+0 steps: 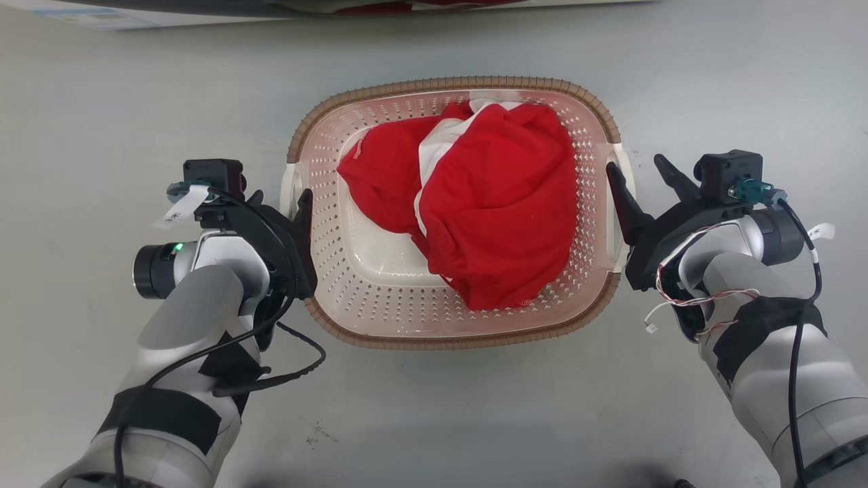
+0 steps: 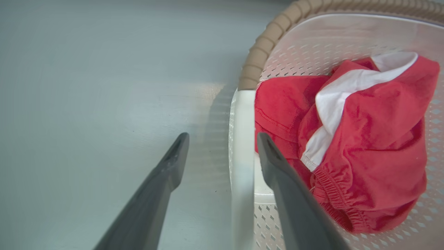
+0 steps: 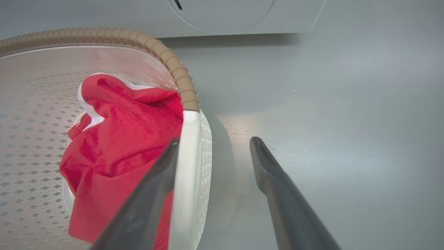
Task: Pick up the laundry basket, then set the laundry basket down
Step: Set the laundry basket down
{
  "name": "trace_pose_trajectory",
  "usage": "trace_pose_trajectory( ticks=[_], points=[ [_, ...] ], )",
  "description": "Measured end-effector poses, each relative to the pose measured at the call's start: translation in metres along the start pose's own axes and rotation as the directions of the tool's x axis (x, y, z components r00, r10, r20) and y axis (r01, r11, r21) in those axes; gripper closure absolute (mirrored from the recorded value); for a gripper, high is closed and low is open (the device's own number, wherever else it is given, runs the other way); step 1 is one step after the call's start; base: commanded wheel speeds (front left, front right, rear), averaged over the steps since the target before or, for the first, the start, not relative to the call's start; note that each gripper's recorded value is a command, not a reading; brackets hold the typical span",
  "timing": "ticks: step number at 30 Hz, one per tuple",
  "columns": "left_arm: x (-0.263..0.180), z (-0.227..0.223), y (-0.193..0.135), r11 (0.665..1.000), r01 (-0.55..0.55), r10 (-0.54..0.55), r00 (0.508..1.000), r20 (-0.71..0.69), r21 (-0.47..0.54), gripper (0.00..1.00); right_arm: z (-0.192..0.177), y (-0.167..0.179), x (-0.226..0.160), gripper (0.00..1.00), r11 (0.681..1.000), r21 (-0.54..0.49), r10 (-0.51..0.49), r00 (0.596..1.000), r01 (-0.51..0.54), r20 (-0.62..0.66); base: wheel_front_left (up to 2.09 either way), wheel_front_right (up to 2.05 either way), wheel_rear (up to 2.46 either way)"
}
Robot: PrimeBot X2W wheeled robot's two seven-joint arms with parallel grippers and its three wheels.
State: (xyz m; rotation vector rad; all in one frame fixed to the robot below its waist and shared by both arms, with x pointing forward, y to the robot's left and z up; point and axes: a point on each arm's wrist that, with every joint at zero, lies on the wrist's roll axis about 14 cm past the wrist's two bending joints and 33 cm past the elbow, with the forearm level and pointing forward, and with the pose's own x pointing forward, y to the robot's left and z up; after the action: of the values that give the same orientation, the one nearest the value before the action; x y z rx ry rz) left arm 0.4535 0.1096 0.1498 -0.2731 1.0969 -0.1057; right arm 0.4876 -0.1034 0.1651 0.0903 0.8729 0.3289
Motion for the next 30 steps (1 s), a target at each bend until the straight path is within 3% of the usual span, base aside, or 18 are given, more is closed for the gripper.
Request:
trace_pose_trajectory(
  ticks=[14, 30],
  points=[
    [-0.033, 0.032, -0.011, 0.999, 0.013, -0.02, 0.99, 0.139, 0.05, 0.0, 0.019, 0.006, -0.032, 0.0, 1.0, 0.012, -0.015, 0.998, 0.014, 0.054, 0.0, 0.0, 0.0],
    [-0.103, 0.066, -0.029, 0.996, 0.027, -0.057, 0.934, 0.354, 0.089, 0.0, 0.065, 0.02, -0.098, 0.0, 0.996, 0.084, -0.04, 0.974, 0.022, 0.225, 0.0, 0.0, 0.0]
  ],
)
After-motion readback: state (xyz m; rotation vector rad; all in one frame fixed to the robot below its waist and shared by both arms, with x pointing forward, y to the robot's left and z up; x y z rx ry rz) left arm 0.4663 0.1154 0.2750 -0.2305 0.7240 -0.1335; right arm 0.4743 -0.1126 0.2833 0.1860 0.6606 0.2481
